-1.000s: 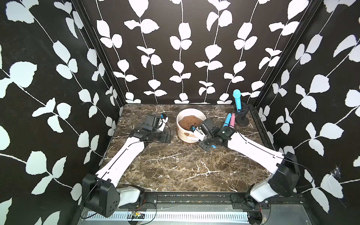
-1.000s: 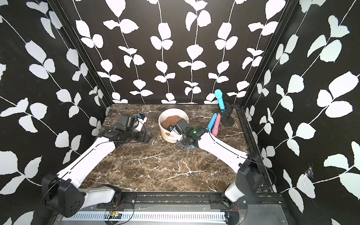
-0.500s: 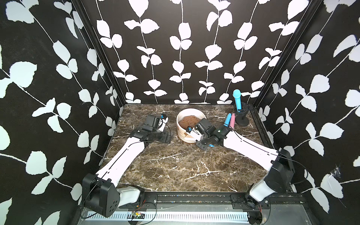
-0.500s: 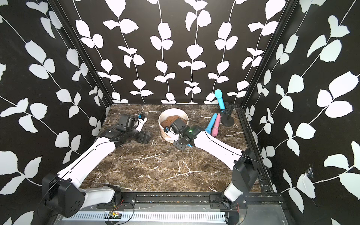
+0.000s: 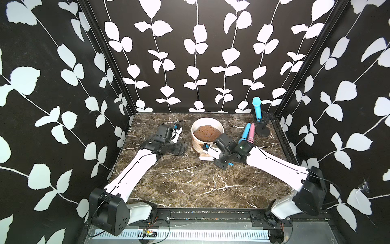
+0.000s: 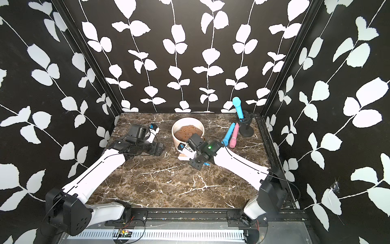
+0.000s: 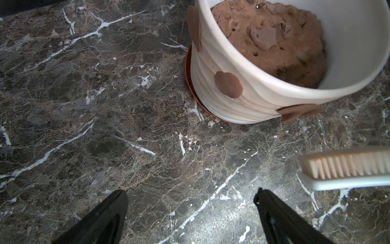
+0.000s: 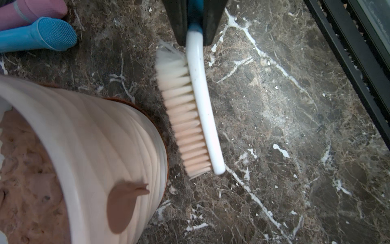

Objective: Scrub the dried mud off the ceramic pot
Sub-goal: Brush off the soil from the pot.

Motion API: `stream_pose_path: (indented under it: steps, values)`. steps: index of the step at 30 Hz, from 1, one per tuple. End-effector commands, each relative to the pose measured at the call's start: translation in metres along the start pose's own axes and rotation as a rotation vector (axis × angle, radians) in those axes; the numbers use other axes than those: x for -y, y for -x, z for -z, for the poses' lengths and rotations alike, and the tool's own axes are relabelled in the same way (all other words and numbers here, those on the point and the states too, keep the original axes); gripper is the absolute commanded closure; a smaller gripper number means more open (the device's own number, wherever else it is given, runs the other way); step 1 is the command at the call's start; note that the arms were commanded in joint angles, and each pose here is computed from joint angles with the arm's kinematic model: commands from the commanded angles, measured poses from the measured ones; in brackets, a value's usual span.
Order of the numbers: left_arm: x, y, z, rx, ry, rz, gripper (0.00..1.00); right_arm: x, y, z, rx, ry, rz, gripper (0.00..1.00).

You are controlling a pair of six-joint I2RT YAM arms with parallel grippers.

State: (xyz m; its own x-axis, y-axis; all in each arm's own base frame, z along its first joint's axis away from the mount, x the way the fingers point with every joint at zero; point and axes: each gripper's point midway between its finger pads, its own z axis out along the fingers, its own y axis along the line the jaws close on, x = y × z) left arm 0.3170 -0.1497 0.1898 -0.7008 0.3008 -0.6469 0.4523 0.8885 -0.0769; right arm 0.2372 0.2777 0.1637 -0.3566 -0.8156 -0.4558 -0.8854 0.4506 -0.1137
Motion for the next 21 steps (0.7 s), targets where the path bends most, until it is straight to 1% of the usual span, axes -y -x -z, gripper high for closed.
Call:
stream_pose_path:
  steps: [1,3,8,9,13,16,21]
  values:
    - [-0.001,0.002,0.006,0.029,0.006,-0.009,0.02,0.025,0.005,0.02,0.061,-0.144,-0.061,1.0]
    - [0.001,0.002,0.005,0.029,-0.004,-0.008,0.02,0.03,0.013,0.026,0.093,-0.155,-0.077,1.0]
    - [-0.001,0.001,0.005,0.023,0.006,-0.007,0.02,0.02,0.035,0.027,0.153,-0.072,-0.103,1.0]
    - [-0.001,0.001,0.005,0.026,0.005,-0.007,0.02,0.023,0.047,0.033,0.186,-0.079,-0.116,1.0]
    - [-0.001,0.001,0.005,0.024,0.007,-0.009,0.02,0.031,0.062,0.032,0.226,-0.104,-0.17,1.0]
    - [-0.001,0.0,0.005,0.024,0.005,-0.007,0.02,0.036,0.067,0.024,0.223,-0.116,-0.185,1.0]
    - [-0.001,0.001,0.006,0.026,0.009,-0.007,0.02,0.036,0.063,0.01,0.194,-0.117,-0.175,1.0]
